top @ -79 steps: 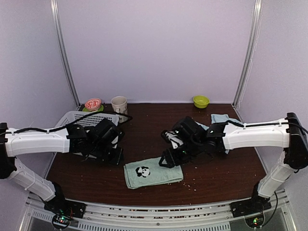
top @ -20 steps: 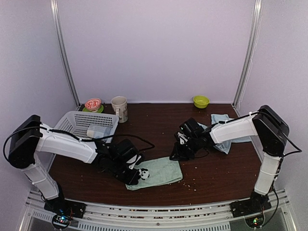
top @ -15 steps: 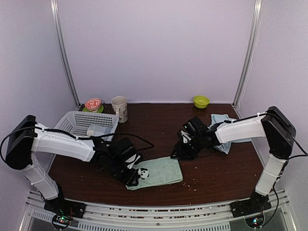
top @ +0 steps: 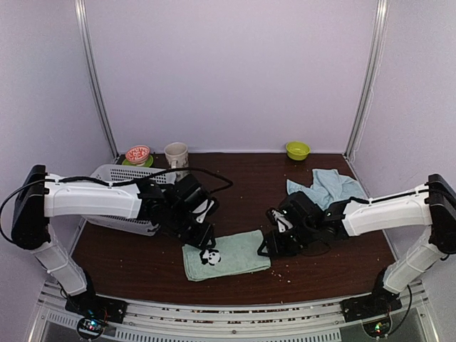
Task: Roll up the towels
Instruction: Smooth out the towel at the center of the board, then roll the towel at the center of the board.
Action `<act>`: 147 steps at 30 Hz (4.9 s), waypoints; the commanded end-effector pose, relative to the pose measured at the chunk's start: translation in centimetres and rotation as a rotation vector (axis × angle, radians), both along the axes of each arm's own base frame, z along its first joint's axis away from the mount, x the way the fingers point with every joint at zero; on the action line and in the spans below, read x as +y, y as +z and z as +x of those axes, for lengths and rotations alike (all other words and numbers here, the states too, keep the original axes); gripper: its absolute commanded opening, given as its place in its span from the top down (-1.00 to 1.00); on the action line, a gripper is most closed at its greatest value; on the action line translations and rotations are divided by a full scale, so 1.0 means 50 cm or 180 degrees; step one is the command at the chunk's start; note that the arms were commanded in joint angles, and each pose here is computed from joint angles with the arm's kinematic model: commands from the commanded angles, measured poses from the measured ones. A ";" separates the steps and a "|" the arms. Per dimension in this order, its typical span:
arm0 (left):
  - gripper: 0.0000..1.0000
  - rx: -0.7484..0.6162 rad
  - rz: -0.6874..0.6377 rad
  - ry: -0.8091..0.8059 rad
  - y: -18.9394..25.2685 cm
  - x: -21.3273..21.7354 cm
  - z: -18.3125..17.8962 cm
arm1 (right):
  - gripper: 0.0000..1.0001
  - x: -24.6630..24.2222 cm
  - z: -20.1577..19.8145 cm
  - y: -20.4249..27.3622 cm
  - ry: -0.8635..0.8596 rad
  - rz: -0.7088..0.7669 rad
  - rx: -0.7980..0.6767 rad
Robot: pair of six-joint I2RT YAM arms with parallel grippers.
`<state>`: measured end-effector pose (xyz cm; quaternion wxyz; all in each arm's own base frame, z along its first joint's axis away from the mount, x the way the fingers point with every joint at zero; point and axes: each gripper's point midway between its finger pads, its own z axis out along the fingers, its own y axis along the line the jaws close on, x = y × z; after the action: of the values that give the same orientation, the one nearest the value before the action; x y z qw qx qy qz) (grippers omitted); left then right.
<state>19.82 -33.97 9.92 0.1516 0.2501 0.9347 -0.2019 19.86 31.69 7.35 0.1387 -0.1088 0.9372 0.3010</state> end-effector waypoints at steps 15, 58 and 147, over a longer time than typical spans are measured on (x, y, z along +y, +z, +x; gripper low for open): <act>0.65 0.0058 0.0475 0.0328 -0.137 0.060 0.027 | 0.06 -0.013 0.074 -0.063 -0.0820 0.0490 0.0257; 0.77 0.0139 -0.0270 -0.0348 -0.068 -0.194 0.074 | 1.00 -0.248 0.112 -0.050 -0.0621 -0.0976 -0.0133; 1.00 0.0140 -0.1019 -0.0367 0.064 -0.294 0.119 | 0.08 -0.059 0.039 -0.119 -0.0102 -0.0143 -0.0059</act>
<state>25.36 -47.08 14.64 0.1802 0.2784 0.8828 -0.3328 23.14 30.31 3.66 0.1675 -0.0984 0.9336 0.3011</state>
